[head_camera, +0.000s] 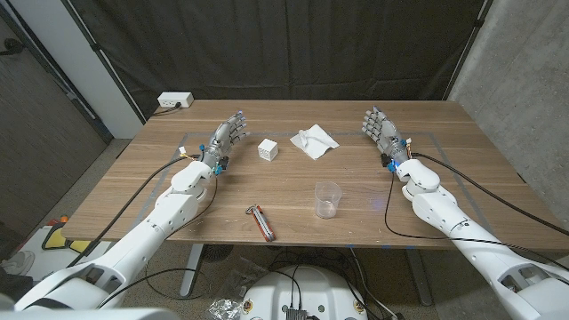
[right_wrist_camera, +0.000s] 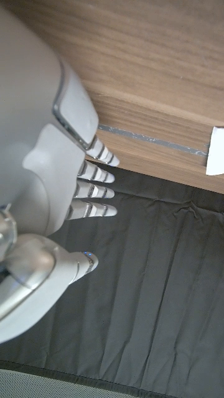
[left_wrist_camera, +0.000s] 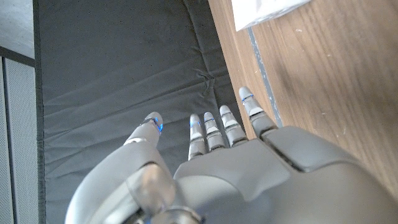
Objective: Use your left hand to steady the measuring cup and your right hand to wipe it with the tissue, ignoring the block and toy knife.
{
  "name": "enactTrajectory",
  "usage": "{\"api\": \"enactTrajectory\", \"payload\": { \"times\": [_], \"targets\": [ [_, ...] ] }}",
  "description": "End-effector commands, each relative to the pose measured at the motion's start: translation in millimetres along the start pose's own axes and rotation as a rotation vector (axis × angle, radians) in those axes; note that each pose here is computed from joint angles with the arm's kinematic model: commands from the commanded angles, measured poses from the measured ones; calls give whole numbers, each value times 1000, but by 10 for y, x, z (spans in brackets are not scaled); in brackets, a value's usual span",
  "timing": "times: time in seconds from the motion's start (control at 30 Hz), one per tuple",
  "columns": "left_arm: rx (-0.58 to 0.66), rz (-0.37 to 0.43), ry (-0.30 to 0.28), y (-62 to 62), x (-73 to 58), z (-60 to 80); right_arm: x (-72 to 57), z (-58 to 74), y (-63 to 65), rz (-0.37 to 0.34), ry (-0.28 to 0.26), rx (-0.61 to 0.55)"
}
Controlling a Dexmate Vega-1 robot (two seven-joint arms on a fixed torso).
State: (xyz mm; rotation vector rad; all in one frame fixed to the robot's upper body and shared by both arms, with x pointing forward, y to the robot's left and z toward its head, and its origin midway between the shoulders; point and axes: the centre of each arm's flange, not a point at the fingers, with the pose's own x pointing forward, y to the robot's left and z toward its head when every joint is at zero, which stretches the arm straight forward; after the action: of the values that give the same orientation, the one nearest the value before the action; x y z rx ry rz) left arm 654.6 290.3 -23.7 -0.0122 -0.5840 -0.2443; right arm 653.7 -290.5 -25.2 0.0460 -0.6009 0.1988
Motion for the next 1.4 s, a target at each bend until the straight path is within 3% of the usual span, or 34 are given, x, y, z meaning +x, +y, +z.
{"api": "enactTrajectory", "payload": {
  "times": [0.03,0.1,0.17,0.37,0.63,1.0,1.4],
  "targets": [
    [11,-63,26,-3,61,8,32,-6,-11,18,12,11],
    [35,-77,35,-8,64,22,31,15,-4,11,33,-29],
    [44,-91,44,-25,79,30,27,12,2,-7,19,-29],
    [105,-227,72,-90,208,113,71,10,6,18,15,-28],
    [204,-313,95,-192,312,255,124,26,32,33,27,-64],
    [350,-447,98,-371,350,456,171,42,70,47,32,-76],
    [483,-603,85,-610,316,657,297,201,267,96,50,-218]
  ]
}}
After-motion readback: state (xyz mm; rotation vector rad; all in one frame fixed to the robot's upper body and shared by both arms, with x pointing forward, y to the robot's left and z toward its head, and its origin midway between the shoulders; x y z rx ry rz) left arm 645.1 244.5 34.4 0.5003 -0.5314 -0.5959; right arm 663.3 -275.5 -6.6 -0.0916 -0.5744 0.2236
